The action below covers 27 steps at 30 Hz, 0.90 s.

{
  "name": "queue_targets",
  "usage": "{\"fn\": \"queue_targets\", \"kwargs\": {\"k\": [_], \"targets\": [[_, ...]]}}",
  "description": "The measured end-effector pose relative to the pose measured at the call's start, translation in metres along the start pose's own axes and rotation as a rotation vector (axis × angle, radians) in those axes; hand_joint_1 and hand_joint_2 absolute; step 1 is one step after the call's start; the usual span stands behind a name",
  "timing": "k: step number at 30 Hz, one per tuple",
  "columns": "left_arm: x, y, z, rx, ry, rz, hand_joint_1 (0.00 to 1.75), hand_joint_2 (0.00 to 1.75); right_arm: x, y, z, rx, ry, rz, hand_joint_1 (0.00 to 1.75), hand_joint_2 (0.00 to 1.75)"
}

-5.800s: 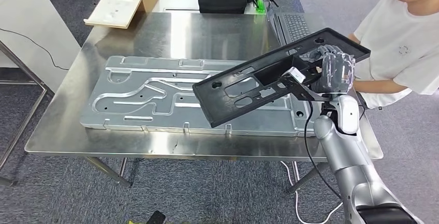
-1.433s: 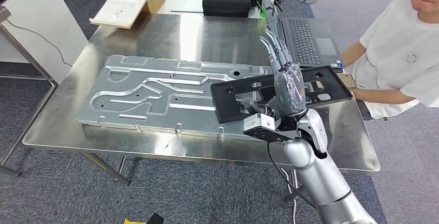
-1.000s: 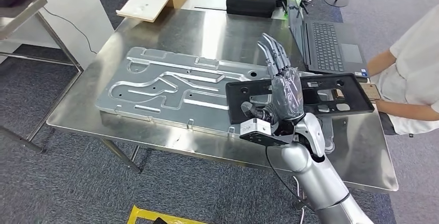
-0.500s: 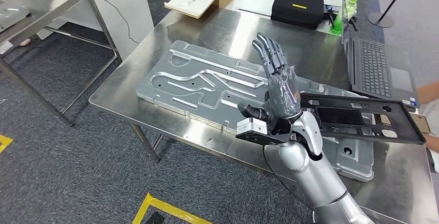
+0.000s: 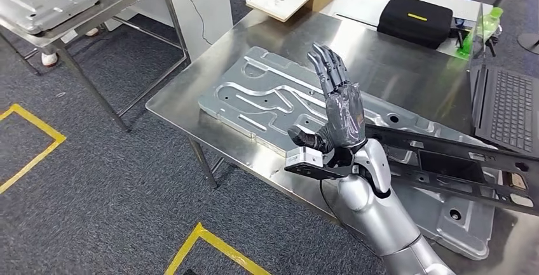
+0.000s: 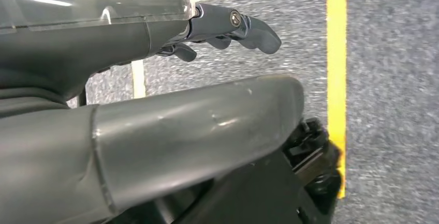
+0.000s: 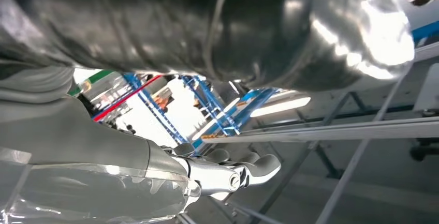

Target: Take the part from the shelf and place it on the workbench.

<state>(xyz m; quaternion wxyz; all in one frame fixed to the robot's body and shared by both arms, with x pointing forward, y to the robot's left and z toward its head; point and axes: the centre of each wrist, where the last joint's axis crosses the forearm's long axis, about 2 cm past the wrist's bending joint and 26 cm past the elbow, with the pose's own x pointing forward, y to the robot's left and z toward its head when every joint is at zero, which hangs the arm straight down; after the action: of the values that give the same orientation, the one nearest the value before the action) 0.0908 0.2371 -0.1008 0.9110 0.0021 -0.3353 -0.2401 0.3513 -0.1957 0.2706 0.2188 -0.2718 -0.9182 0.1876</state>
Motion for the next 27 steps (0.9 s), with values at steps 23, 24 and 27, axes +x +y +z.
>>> {"fn": "queue_targets", "kwargs": {"k": [23, 24, 27], "targets": [[0.002, 0.025, -0.005, 0.007, -0.014, -0.066, 0.00, 0.00, 0.002, -0.003, 0.012, -0.037, -0.007, 0.045, 0.00, 0.00], [0.004, 0.027, -0.006, 0.006, -0.020, -0.071, 0.00, 0.00, 0.002, -0.004, 0.011, -0.038, -0.009, 0.048, 0.00, 0.00], [0.011, 0.030, -0.010, 0.001, -0.035, -0.085, 0.00, 0.00, 0.002, -0.005, 0.011, -0.038, -0.009, 0.058, 0.00, 0.00]]}}
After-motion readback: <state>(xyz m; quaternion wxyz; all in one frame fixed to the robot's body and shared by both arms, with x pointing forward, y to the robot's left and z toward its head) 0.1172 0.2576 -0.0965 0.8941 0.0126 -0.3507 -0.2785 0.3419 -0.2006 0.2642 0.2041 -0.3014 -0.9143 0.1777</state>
